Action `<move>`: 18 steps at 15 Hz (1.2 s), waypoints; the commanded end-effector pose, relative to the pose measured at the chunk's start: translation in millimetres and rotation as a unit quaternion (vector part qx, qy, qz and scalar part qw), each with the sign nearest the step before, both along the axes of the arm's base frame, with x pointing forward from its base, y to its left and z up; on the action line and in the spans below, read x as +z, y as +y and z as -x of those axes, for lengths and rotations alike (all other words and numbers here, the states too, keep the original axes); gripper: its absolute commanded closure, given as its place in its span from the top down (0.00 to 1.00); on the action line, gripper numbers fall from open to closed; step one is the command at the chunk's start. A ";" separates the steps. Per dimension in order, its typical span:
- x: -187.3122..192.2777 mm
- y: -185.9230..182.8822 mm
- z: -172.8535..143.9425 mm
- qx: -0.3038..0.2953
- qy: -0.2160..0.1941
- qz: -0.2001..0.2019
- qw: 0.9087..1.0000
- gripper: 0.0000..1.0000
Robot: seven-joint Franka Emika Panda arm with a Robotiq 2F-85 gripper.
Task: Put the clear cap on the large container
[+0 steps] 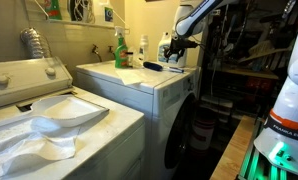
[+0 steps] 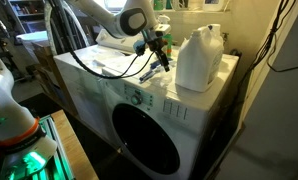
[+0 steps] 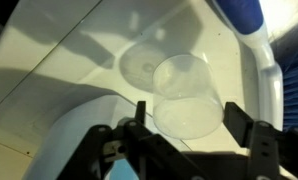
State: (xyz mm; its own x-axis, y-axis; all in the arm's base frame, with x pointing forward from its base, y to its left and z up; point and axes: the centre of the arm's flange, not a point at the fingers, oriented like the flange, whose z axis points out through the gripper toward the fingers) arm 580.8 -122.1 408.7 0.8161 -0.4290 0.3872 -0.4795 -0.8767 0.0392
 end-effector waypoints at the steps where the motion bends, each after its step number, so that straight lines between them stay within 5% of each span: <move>1: -7.1 -5.0 -7.8 0.001 -0.002 0.005 1.000 0.73; 4: -8.1 -5.6 -9.0 0.002 -0.003 0.005 1.000 0.69; 8: 0.3 -7.5 -11.1 0.000 -0.011 0.009 1.000 0.44; 10: 15.5 -8.0 -14.6 -0.002 -0.018 0.011 1.000 0.44; 18: 172.3 4.8 -46.0 0.000 -0.050 0.013 0.999 0.44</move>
State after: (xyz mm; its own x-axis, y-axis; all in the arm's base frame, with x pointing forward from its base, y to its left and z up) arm 611.7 -119.2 520.5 0.7725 -0.4093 0.4856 -0.4803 -0.8767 0.0252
